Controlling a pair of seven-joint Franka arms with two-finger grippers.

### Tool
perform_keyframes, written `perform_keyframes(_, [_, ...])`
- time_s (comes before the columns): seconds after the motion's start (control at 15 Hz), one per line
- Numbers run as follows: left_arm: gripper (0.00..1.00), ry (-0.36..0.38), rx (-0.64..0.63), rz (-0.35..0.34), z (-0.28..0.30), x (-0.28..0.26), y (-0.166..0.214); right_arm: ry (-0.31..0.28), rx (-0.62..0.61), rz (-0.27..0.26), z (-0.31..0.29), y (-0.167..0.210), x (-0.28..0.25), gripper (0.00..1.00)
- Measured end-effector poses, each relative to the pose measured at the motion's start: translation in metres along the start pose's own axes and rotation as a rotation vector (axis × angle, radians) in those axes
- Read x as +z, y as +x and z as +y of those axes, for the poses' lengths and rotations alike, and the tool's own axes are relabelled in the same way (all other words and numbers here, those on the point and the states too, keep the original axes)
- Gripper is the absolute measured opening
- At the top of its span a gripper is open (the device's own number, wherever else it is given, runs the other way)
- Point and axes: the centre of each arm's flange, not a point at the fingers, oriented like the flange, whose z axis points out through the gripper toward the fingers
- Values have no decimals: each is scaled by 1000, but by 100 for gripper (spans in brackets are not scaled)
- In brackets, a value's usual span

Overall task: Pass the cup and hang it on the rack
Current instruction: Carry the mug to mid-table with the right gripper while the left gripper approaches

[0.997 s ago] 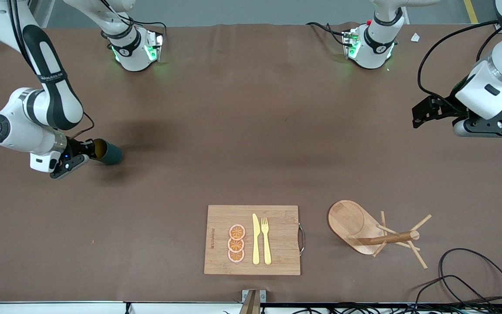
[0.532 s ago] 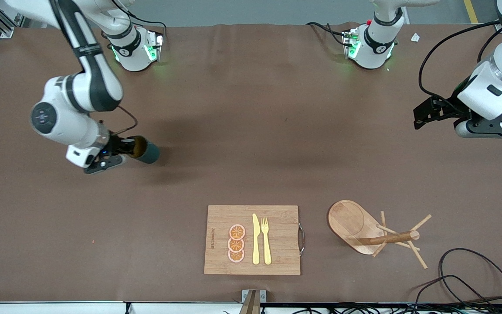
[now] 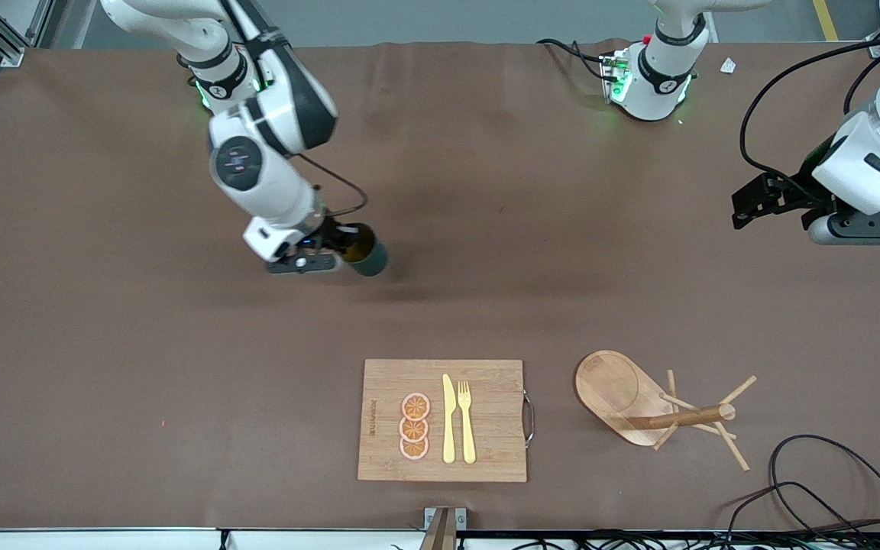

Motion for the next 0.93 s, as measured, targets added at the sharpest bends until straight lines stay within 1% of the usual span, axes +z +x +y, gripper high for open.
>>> perform_keyframes(0.13, [100,-1,-13,-1,1,4,3,6,38,3,-52,-6,18,4])
perform_keyframes(0.33, [100,-5,-18,-2,3,21,14,-2,59,7,-97,-8,44,4])
perform_keyframes(0.53, [100,-9,-17,-11,5,44,28,-58,40,33,-118,-12,68,4])
perform_keyframes(0.66, [100,-10,-14,-22,7,54,32,-86,35,37,-124,-17,82,4])
perform_keyframes(0.93, [100,-10,-20,-32,16,60,34,-100,43,35,-129,-22,93,4])
